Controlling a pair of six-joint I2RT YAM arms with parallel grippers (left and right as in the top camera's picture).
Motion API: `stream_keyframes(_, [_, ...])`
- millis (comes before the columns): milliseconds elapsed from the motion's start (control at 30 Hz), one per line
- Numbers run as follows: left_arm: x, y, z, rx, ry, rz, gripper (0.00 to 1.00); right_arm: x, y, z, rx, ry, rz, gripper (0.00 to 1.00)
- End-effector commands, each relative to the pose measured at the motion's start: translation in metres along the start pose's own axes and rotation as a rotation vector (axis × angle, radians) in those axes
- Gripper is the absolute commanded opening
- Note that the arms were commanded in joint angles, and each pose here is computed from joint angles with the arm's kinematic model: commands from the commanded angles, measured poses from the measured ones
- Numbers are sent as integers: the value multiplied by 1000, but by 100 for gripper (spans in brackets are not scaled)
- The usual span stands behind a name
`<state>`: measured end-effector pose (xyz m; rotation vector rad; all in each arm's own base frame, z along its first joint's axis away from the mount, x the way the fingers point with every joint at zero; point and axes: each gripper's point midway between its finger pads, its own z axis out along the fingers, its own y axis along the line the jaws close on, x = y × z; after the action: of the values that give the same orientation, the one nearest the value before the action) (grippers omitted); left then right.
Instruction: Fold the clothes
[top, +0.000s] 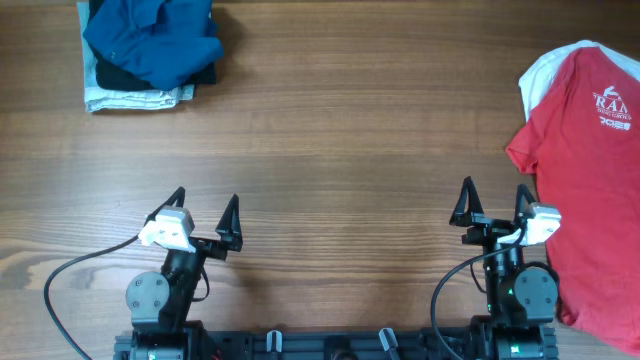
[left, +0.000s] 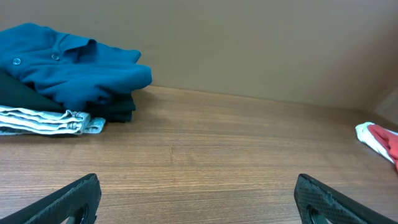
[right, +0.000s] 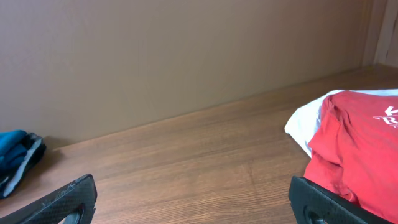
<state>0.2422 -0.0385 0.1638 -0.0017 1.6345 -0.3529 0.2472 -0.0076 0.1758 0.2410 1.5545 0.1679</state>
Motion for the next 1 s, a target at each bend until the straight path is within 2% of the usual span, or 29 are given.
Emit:
stream_keyframes(0, [2, 0, 0, 0, -1, 17, 100, -2, 1, -1, -8, -11, 5, 100])
stream_keyframes(533, [2, 0, 0, 0, -1, 17, 100, -2, 1, -1, -10, -12, 24, 100])
stream_keyframes(733, [2, 0, 0, 0, -1, 17, 100, -2, 1, -1, -13, -7, 725, 100])
stream_keyframes(767, [2, 0, 0, 0, -1, 17, 100, -1, 3, -1, -22, 3, 910, 100])
stream_keyframes(800, [2, 0, 0, 0, -1, 17, 100, 0, 6, -1, -34, 19, 1007, 100])
stream_keyframes(933, [2, 0, 0, 0, -1, 17, 100, 2, 11, -1, -39, 70, 1766, 100])
stream_keyframes(967, [2, 0, 0, 0, -1, 17, 100, 1, 11, -1, -42, 65, 1810, 100])
